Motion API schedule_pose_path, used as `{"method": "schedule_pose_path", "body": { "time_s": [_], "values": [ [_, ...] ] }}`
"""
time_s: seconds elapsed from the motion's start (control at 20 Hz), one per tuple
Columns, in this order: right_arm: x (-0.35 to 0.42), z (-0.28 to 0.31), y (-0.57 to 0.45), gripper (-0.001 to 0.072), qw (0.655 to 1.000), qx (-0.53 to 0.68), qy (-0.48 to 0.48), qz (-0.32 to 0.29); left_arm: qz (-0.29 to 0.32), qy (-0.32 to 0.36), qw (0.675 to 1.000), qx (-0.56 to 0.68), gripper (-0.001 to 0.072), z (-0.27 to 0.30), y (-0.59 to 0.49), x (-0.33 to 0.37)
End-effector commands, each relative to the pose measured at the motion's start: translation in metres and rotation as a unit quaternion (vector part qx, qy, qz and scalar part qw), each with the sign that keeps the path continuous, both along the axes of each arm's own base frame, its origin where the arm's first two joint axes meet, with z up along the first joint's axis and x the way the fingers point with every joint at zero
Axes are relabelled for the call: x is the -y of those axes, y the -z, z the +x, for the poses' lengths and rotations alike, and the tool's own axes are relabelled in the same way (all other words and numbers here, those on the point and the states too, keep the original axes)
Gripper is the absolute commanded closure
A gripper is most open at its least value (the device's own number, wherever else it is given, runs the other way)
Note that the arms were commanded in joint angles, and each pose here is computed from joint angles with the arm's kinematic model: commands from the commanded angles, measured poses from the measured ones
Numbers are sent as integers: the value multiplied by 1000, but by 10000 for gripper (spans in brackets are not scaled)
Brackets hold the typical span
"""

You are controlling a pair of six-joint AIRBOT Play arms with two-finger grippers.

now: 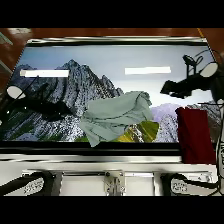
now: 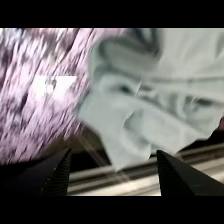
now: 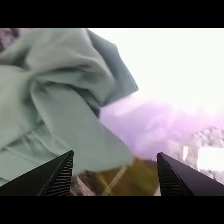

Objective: Fold the shirts.

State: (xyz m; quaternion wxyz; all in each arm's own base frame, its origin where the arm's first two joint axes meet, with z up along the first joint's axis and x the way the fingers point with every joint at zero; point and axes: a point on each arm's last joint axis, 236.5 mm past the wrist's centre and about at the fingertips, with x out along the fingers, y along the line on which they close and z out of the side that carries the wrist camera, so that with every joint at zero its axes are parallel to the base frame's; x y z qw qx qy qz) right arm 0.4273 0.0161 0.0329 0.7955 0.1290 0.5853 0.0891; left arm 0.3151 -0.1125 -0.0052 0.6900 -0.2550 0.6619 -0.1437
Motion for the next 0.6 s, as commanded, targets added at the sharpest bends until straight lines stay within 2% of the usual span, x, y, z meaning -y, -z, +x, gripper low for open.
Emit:
{"method": "schedule_pose_path", "body": {
  "time_s": [0.0, 0.05, 0.25, 0.4, 0.55],
  "values": [
    [51, -53, 15, 78, 996, -90, 15, 1, -23, -5, 999, -46, 53, -59, 24, 8],
    [52, -58, 21, 78, 995, -98, 25, 16, -38, -16, 998, -55, 19, -69, 36, 20],
    [32, -56, 45, 78, 992, -93, 43, 67, -54, -23, 997, -58, 22, -90, 77, 65],
    [16, -54, 60, 78, 988, -109, 45, 102, -60, -35, 997, -27, 41, -75, 83, 92],
    [-2, -57, 80, 78, 985, -136, 17, 109, -67, -65, 995, -30, 44, -65, 95, 103]
  ]
}}
